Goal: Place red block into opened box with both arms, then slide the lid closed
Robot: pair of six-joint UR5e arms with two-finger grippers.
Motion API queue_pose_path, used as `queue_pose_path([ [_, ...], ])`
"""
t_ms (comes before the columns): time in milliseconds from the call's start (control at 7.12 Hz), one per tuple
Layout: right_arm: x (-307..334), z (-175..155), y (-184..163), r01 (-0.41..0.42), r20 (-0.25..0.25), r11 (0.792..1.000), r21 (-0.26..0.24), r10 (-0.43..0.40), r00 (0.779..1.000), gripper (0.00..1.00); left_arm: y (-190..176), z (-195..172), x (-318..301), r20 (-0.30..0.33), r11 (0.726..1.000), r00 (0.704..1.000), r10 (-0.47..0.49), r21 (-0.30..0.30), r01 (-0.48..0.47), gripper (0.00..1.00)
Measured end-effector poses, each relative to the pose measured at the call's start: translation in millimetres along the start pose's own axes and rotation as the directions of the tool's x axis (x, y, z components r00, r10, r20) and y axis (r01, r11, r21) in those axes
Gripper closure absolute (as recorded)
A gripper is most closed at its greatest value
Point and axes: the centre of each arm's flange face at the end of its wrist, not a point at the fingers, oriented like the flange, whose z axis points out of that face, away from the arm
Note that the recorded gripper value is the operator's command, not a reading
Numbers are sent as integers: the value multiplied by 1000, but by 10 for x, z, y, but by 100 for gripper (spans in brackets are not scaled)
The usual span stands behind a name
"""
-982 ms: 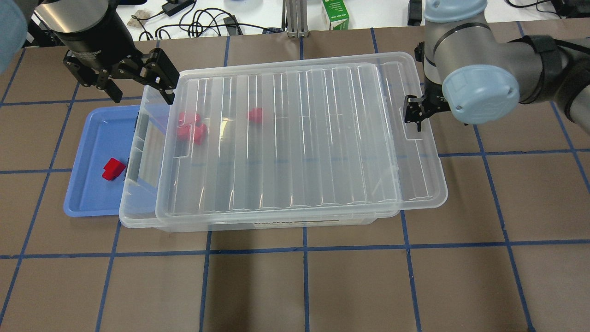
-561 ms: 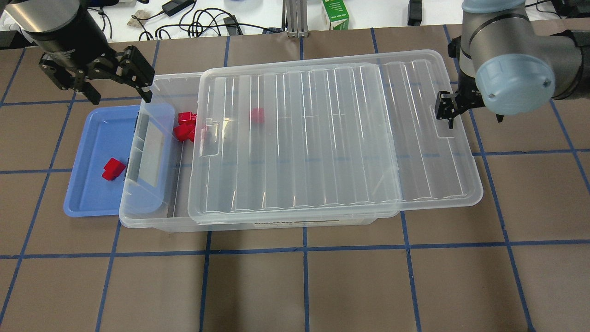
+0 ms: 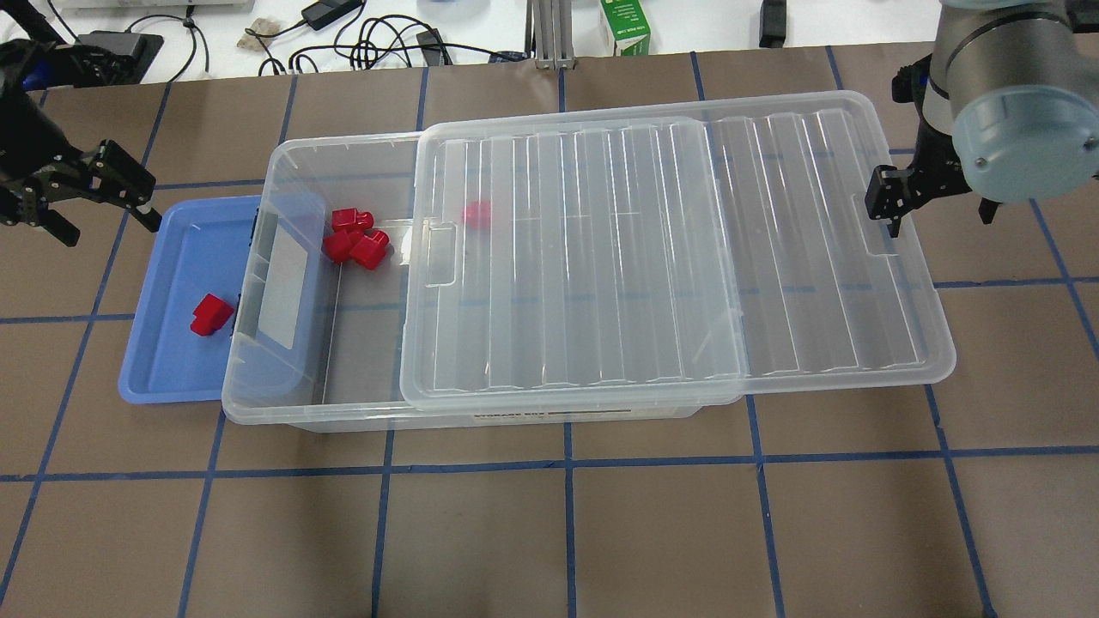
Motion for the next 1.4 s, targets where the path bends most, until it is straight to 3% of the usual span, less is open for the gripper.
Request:
queue_pose_path([
  [281,10,-8,8,1,3,1000,-1,-1,1000,0,-142,641,-396,0,990,990,142,0,-142,0],
  [702,45,2,9,3,2,1000,-5,-3,1000,0,-323,1191,-530,-20,917,917,398,-21,-399,0],
  [1123,53,-99,14,-6,16,1000,18,6,1000,0,-366,1718,-550,23,892,892,451,17,-452,4],
  [1263,0,-260,66,-23,78,998,50,19,997,0,-371,1817,-532,28,892,892,451,27,-452,7],
  [1404,-87,-501,172,-54,185,996,72,39,982,0,-398,1899,-521,33,892,893,450,36,-451,8],
])
